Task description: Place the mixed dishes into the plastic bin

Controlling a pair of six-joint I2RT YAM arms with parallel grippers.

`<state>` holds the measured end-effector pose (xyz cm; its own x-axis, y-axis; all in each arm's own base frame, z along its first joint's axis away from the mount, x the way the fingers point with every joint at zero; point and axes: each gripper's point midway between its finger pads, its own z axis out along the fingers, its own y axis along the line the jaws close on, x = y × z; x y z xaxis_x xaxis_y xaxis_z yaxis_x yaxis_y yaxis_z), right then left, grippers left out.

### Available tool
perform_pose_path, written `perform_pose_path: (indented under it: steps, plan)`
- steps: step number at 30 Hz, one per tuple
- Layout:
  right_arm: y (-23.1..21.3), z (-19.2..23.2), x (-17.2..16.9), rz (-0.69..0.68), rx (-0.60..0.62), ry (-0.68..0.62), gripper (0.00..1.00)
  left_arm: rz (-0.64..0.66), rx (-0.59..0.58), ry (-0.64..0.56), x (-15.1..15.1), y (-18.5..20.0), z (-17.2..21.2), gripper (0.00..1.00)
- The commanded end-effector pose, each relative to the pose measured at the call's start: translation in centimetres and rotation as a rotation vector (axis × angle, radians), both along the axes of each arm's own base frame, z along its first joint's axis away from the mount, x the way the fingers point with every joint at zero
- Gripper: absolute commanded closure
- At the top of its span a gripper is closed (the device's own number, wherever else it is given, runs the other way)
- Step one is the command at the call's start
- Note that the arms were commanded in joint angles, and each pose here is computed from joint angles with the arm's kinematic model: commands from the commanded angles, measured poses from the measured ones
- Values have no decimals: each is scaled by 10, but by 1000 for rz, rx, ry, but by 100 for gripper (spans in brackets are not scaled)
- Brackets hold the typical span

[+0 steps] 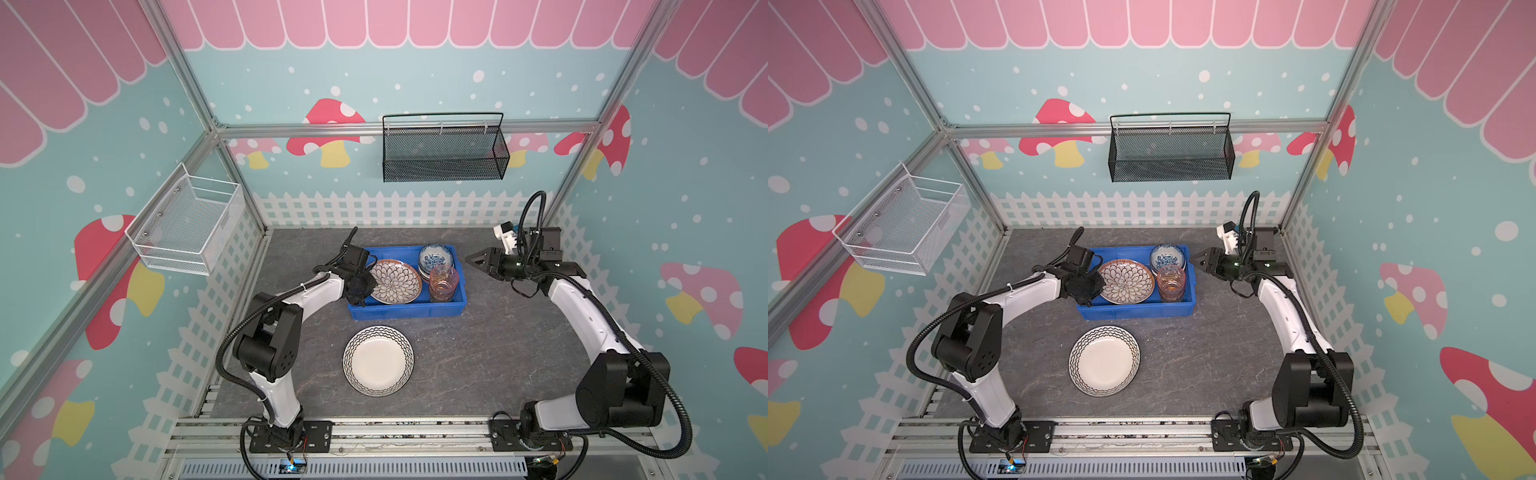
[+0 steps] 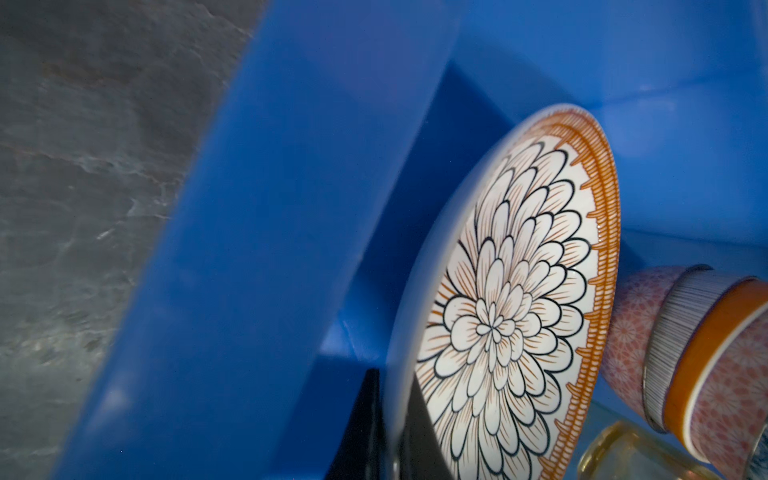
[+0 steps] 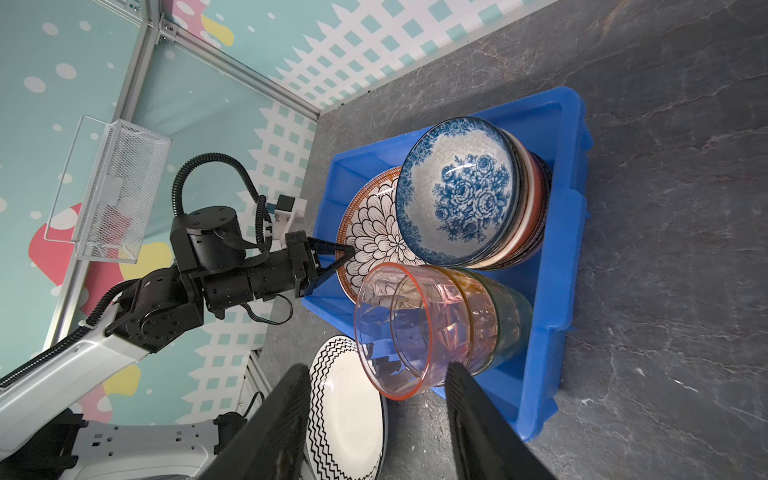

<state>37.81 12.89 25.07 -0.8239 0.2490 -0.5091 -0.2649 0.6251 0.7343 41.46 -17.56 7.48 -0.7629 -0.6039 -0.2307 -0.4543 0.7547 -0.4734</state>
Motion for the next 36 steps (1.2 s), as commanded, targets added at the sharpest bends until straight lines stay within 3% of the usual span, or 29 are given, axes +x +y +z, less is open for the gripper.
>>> perform_pose_path:
  steps: [1,8,21,36]
  plan:
    - [-1,0,-1,9,-5,-16,45,4,-61,-139,30,-12,38,88]
    - [-1,-2,-1,9,-5,-13,45,0,-37,-117,29,-10,34,76]
    - [-2,-3,0,7,-4,-10,45,-9,73,-51,17,4,23,73]
    - [-2,-5,0,6,-7,-8,44,-36,123,-37,15,6,24,72]
